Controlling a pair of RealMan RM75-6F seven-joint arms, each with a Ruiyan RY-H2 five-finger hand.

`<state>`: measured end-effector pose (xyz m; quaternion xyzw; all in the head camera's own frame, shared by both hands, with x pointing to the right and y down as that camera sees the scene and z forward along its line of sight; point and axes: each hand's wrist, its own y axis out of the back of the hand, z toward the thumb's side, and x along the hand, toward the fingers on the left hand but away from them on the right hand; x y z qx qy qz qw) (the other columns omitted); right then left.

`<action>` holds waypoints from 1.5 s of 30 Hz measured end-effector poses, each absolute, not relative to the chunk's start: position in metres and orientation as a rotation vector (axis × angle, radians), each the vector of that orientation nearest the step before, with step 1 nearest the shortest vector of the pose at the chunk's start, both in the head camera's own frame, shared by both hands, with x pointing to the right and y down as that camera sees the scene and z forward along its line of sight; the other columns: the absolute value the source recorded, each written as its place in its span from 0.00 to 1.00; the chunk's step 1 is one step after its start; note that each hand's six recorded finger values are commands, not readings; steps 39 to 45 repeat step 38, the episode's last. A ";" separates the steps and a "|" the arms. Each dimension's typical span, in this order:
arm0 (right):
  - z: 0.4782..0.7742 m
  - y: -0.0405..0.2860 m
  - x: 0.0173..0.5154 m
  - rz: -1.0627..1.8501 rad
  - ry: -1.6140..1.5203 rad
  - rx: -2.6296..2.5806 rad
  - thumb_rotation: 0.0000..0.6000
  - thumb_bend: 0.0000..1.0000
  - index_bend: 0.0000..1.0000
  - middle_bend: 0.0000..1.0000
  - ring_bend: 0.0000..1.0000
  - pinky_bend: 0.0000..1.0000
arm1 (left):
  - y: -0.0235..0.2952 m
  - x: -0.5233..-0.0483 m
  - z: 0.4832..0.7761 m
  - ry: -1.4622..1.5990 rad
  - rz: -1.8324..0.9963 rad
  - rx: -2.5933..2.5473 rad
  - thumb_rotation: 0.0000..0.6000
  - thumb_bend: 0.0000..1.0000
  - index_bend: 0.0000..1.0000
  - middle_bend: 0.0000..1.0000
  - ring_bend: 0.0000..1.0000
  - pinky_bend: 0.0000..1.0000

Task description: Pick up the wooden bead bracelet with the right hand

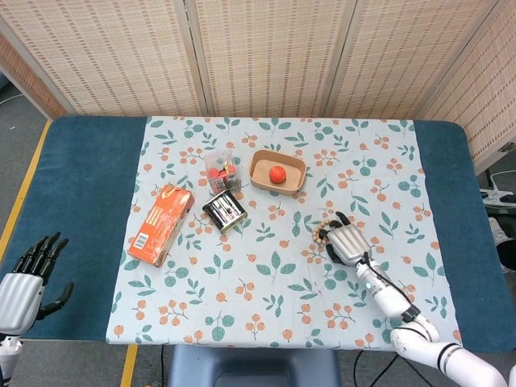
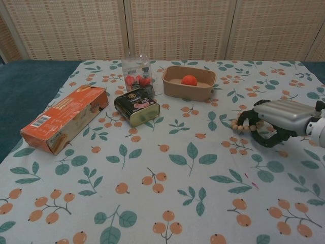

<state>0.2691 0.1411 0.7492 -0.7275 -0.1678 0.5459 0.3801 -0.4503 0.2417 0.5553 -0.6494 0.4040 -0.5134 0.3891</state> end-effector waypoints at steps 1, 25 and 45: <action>0.748 0.140 0.272 1.398 -0.420 -1.850 0.71 0.23 0.00 0.15 0.00 0.00 | 0.242 -0.450 0.555 1.026 -1.306 -1.651 1.00 0.41 0.00 0.00 0.00 0.17; 0.616 0.217 0.345 1.451 -0.688 -1.550 0.66 0.18 0.00 0.00 0.00 0.00 | 0.241 -0.450 0.558 1.017 -1.307 -1.622 1.00 0.41 0.00 0.00 0.00 0.17; 0.588 0.237 0.372 1.392 -0.784 -1.498 0.65 0.18 0.00 0.00 0.00 0.00 | 0.241 -0.450 0.560 1.010 -1.325 -1.621 1.00 0.41 0.00 0.00 0.00 0.17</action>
